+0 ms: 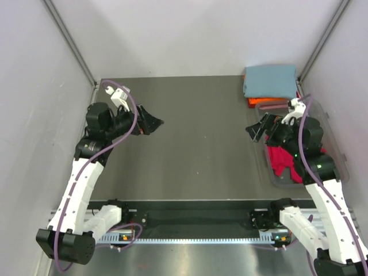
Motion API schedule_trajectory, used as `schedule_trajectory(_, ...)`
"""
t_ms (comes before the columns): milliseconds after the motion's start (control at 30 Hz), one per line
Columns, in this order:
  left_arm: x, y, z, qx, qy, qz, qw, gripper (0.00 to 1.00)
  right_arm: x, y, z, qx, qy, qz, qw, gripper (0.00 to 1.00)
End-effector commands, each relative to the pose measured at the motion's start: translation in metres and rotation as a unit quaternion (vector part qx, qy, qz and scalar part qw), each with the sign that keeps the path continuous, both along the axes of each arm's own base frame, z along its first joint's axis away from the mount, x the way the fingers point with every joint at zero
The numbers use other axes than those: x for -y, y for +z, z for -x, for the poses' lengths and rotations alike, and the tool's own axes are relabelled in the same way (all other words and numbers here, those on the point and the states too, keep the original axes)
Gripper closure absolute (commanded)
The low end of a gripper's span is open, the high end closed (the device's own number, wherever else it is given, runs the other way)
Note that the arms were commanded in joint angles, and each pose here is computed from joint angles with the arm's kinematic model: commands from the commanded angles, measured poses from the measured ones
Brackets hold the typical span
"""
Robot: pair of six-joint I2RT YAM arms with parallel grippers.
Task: Fold and stack the t-shirts
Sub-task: Reset both grippers
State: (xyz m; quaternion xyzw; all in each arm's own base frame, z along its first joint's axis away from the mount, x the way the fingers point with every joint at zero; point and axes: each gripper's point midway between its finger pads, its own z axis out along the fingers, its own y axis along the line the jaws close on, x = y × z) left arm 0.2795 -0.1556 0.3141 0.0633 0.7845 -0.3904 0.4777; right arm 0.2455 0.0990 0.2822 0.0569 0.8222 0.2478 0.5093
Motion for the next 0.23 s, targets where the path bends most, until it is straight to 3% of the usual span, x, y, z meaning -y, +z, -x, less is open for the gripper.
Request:
schedule_trajectory(0,-0.0025,0.0074,0.0009,0.030,0.004,-0.001,1.000,0.01,-0.0002,0.0108,-0.0064,0.025,-0.001,0.001,1.000,0.00)
schedule_trajectory(200,-0.0017,0.0016,-0.0015,0.023,0.001,-0.004,1.000,0.01,-0.0018,0.0110,-0.0088,0.047,-0.001,-0.010,0.999,0.00)
